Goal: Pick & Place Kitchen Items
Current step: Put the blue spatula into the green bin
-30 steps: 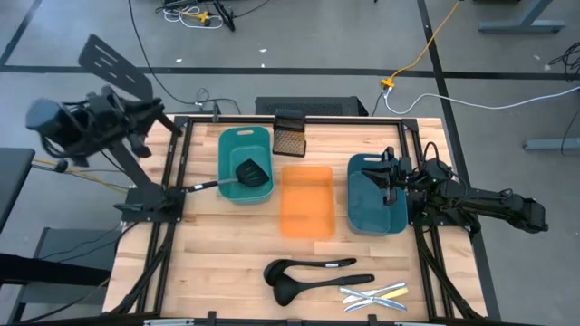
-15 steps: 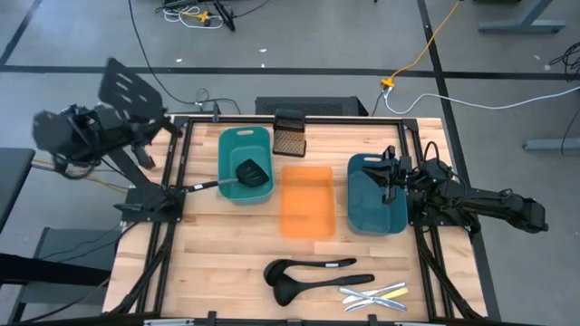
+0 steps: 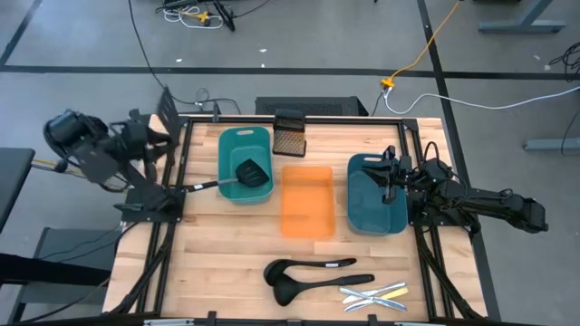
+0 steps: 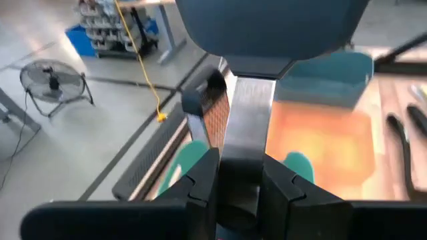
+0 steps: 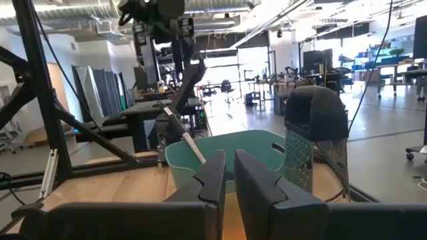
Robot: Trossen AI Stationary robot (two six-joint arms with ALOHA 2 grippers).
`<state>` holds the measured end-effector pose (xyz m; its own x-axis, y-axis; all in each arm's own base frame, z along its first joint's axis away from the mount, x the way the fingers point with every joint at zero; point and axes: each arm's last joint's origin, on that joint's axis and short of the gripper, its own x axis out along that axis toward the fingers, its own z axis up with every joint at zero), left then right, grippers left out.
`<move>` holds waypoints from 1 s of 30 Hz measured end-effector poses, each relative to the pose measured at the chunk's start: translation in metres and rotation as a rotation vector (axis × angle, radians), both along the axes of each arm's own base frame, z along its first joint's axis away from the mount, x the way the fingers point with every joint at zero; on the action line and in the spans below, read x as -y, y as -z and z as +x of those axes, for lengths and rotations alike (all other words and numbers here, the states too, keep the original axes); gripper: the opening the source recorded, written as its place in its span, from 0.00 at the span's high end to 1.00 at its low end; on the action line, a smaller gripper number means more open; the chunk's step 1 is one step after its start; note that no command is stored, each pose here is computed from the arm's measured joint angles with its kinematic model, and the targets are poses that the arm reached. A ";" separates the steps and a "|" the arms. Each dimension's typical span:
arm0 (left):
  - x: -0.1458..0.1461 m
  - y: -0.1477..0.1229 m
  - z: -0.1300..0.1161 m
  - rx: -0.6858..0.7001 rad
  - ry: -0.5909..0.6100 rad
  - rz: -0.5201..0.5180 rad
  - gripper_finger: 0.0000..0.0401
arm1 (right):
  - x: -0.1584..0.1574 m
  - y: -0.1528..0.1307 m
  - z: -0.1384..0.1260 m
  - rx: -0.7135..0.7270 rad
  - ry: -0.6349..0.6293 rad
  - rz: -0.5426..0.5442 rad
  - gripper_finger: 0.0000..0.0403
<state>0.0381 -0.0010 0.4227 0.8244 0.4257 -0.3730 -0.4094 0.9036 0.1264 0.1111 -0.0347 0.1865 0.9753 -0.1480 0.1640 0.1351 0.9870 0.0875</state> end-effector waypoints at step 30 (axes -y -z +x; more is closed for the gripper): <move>-0.046 0.031 0.095 -0.305 -0.317 0.053 0.82 | 0.001 0.000 0.000 0.001 0.035 -0.003 0.89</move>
